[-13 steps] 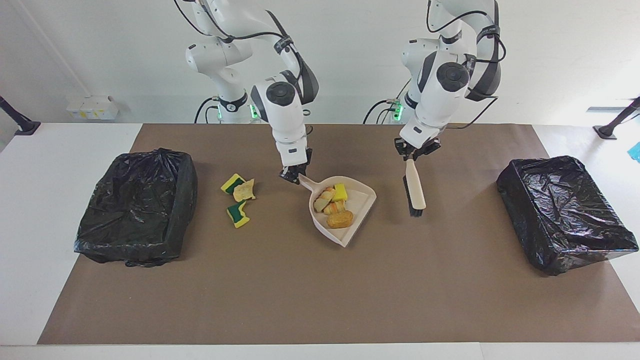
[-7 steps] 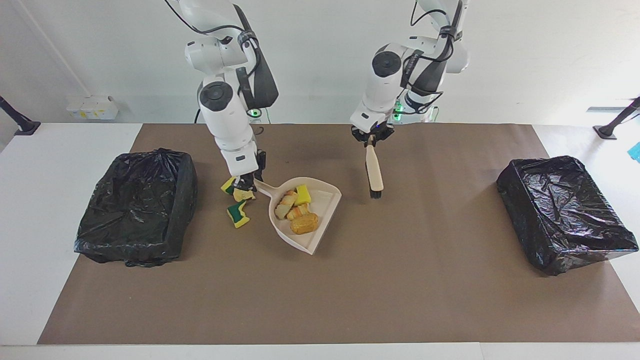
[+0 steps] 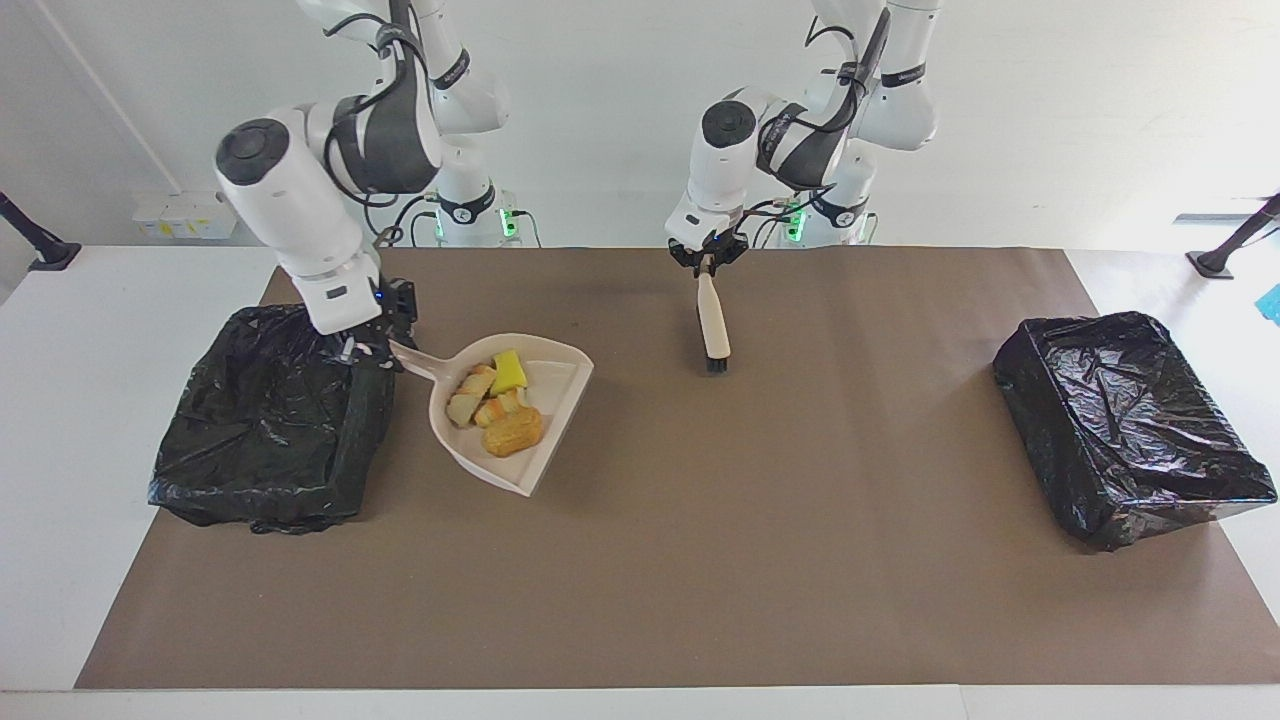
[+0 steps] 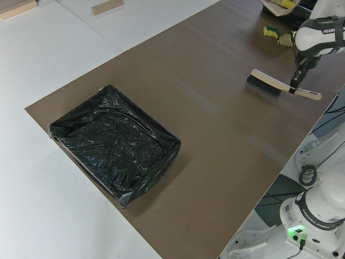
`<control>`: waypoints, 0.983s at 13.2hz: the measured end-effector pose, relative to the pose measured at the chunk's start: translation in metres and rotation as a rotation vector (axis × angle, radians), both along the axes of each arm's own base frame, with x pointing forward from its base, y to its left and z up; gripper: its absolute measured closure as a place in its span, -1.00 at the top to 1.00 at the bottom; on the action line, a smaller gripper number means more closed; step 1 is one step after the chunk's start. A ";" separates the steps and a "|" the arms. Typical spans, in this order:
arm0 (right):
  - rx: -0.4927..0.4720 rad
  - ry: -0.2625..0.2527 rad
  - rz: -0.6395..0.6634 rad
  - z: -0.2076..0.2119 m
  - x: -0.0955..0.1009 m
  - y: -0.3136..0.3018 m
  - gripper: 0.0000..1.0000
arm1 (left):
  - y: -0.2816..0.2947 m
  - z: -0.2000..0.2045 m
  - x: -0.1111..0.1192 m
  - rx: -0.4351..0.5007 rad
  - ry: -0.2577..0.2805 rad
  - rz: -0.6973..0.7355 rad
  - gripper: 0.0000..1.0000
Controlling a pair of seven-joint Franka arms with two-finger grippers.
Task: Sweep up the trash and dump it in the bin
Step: 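Carry the loaded dustpan with the right gripper over the black bin, then tip the dustpan into the bin while the left gripper drops the brush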
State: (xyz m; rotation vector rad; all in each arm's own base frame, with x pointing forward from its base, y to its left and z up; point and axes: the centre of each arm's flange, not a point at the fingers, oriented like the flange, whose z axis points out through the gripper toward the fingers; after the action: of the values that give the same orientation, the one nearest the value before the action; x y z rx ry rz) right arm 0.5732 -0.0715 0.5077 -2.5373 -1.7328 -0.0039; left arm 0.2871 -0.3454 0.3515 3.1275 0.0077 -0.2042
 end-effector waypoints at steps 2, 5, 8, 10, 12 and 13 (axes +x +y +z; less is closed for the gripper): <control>-0.053 0.012 -0.006 0.013 -0.009 -0.051 -0.37 | 0.000 -0.006 -0.004 -0.005 -0.009 -0.005 -0.48; -0.075 0.040 -0.066 0.023 -0.037 -0.135 -0.37 | 0.002 -0.001 0.002 -0.015 -0.016 0.008 0.22; -0.180 0.111 -0.098 0.029 -0.066 -0.182 -0.37 | 0.017 0.026 0.036 -0.029 -0.018 0.073 0.90; -0.279 0.153 -0.080 0.033 -0.072 -0.191 -0.37 | 0.034 0.052 0.071 -0.043 -0.018 0.098 1.00; -0.350 0.193 -0.064 0.032 -0.081 -0.196 -0.37 | 0.051 0.073 0.108 -0.054 -0.004 0.076 1.00; -0.385 0.212 -0.056 0.032 -0.085 -0.199 -0.37 | 0.061 0.080 0.128 -0.065 -0.005 0.064 1.00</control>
State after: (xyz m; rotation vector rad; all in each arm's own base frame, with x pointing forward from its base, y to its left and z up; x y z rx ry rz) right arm 0.4881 -0.2708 0.5395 -2.7126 -1.7154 0.6298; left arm 0.4148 -0.2840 0.4316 3.0573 0.0986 -0.1926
